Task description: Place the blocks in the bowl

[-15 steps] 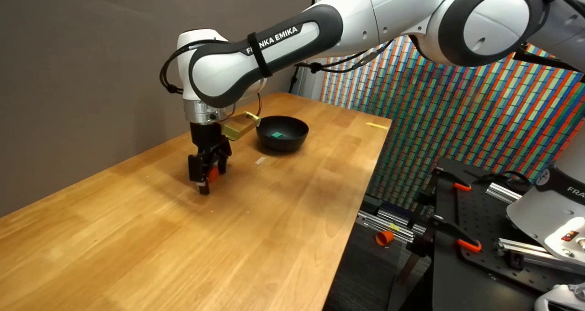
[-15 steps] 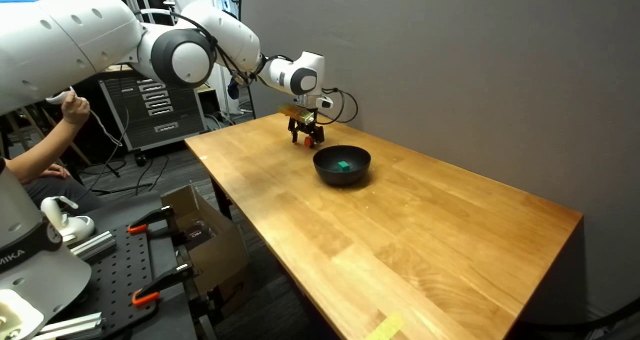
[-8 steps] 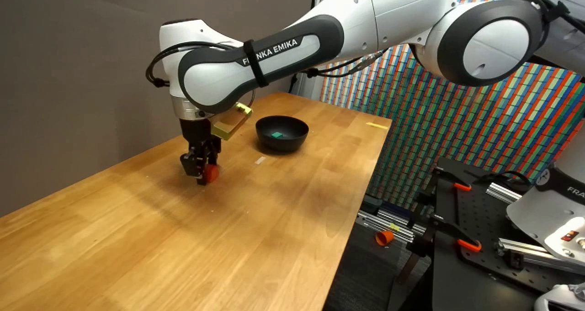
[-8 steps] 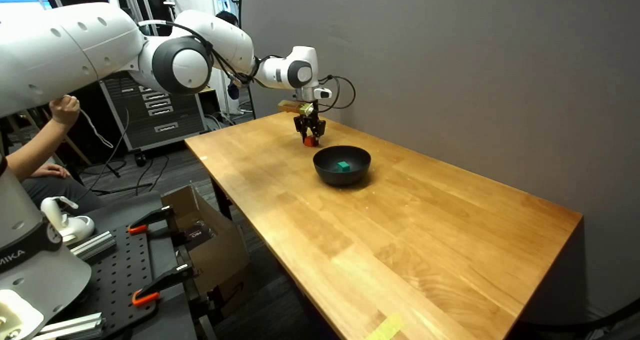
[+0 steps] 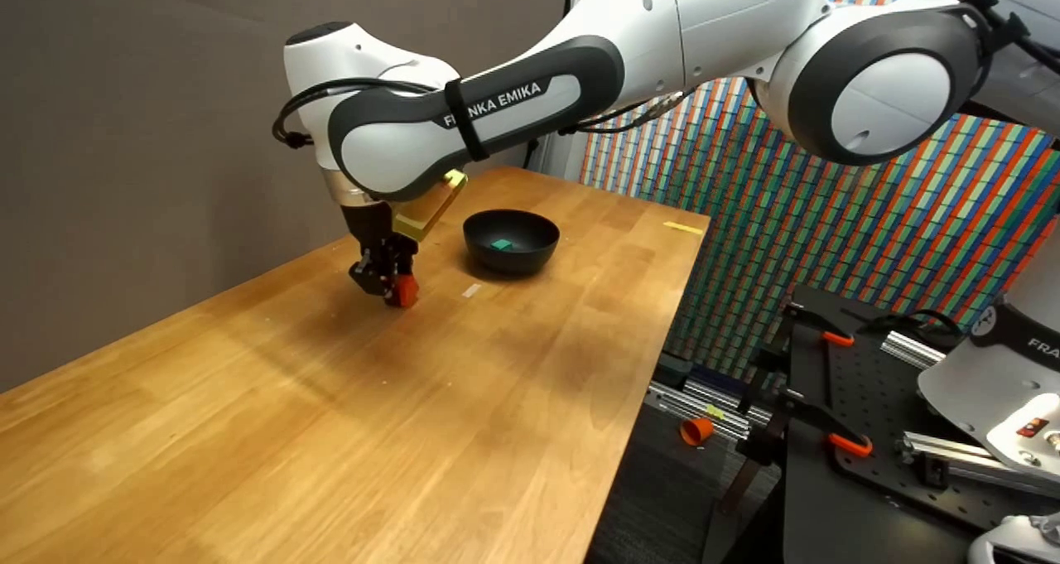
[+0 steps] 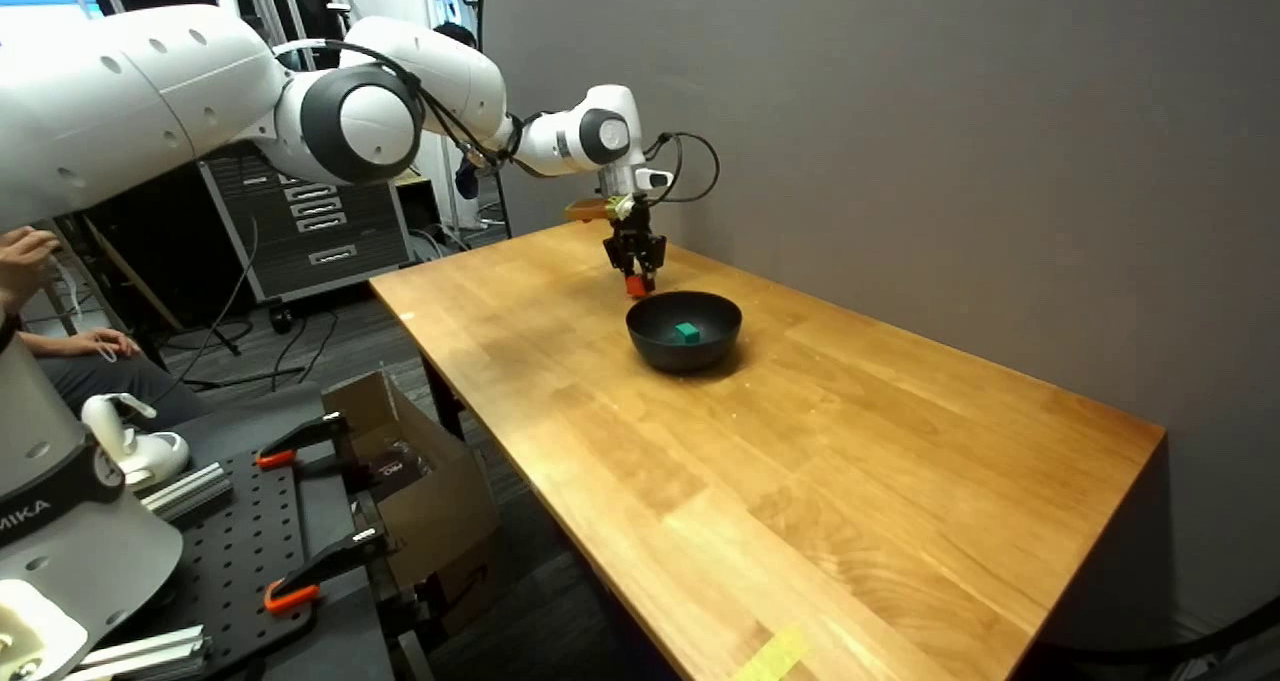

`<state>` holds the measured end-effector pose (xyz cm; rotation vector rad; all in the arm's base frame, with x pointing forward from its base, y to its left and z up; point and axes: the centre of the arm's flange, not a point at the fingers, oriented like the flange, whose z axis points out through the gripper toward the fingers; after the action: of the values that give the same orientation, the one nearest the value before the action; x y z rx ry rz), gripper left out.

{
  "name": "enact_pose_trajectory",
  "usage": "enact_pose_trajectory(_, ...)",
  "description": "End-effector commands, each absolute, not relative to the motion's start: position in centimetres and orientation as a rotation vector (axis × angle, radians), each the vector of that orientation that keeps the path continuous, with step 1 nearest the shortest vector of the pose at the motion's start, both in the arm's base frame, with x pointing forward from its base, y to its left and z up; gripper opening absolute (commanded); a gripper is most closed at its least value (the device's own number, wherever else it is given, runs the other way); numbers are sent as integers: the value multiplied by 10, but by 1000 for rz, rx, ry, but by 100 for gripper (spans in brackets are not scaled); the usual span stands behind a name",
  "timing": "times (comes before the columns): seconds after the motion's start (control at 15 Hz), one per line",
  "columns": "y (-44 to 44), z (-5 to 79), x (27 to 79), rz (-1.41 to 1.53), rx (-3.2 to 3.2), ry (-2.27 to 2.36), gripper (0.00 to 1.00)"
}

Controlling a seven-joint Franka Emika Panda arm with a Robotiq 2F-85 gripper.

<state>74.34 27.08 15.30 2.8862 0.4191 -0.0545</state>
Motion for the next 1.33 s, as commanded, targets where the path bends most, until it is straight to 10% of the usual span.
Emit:
enact_pose_trajectory(0.0, 237, 193, 736, -45, 2769, 260, 20)
enact_pose_trajectory(0.73, 116, 232, 723, -105, 2584, -259, 20)
enact_pose_trajectory(0.8, 110, 231, 720, -105, 2578, -286, 70)
enact_pose_trajectory(1.27, 123, 250, 672, -214, 2810, -199, 100)
